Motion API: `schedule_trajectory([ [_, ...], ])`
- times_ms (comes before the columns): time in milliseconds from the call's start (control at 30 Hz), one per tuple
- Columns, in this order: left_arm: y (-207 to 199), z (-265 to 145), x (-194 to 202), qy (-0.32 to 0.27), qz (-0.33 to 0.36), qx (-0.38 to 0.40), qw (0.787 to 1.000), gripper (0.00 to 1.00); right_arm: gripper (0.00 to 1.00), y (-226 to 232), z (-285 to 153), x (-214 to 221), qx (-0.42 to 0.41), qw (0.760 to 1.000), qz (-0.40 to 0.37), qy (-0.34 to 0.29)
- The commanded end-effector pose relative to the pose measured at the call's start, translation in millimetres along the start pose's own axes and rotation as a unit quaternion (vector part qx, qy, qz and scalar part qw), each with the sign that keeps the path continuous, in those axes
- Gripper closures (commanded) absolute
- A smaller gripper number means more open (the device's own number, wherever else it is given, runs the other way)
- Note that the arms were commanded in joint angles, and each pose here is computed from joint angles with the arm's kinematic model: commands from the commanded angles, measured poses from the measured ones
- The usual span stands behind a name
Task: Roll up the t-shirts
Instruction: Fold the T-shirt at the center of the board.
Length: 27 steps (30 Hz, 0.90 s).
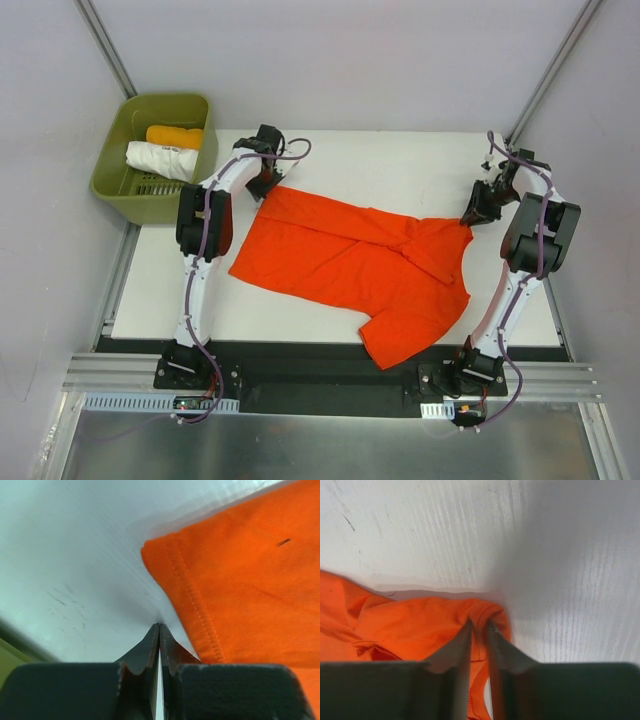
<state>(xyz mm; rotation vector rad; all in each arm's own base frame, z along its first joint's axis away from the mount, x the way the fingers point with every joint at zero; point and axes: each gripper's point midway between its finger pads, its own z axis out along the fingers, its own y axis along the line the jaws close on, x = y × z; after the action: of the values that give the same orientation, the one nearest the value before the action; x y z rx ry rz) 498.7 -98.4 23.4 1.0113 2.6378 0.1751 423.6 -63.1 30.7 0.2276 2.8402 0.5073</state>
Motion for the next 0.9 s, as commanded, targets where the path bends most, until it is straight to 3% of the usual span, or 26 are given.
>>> schedule_trajectory([
  [0, 8, -41, -32, -0.055, -0.034, -0.017, 0.998, 0.88, 0.68, 10, -26, -20, 0.005, 0.999, -0.010, -0.039],
  [100, 9, -55, -52, -0.089, -0.053, -0.013, 0.995, 0.68, 0.63, 10, -26, -16, 0.006, 0.999, -0.008, -0.036],
  [200, 6, -60, -63, -0.108, -0.063, 0.000, 0.992, 0.61, 0.64, 12, -23, -14, 0.006, 0.999, -0.013, -0.032],
  [367, -16, -50, -67, -0.112, -0.061, 0.050, 0.991, 0.78, 0.65, 15, -23, -14, 0.009, 0.999, -0.021, -0.031],
  [700, -30, 1, -51, -0.057, -0.058, 0.052, 0.995, 0.80, 0.67, 11, -13, -12, 0.020, 0.999, -0.037, -0.019],
  [767, -26, 8, -44, -0.040, -0.058, 0.033, 0.997, 0.80, 0.71, 7, -10, -12, 0.029, 0.999, -0.041, -0.015],
  [867, -20, 21, -20, 0.004, -0.061, 0.000, 0.998, 0.82, 0.91, -2, -10, -14, 0.051, 0.998, -0.043, -0.015],
])
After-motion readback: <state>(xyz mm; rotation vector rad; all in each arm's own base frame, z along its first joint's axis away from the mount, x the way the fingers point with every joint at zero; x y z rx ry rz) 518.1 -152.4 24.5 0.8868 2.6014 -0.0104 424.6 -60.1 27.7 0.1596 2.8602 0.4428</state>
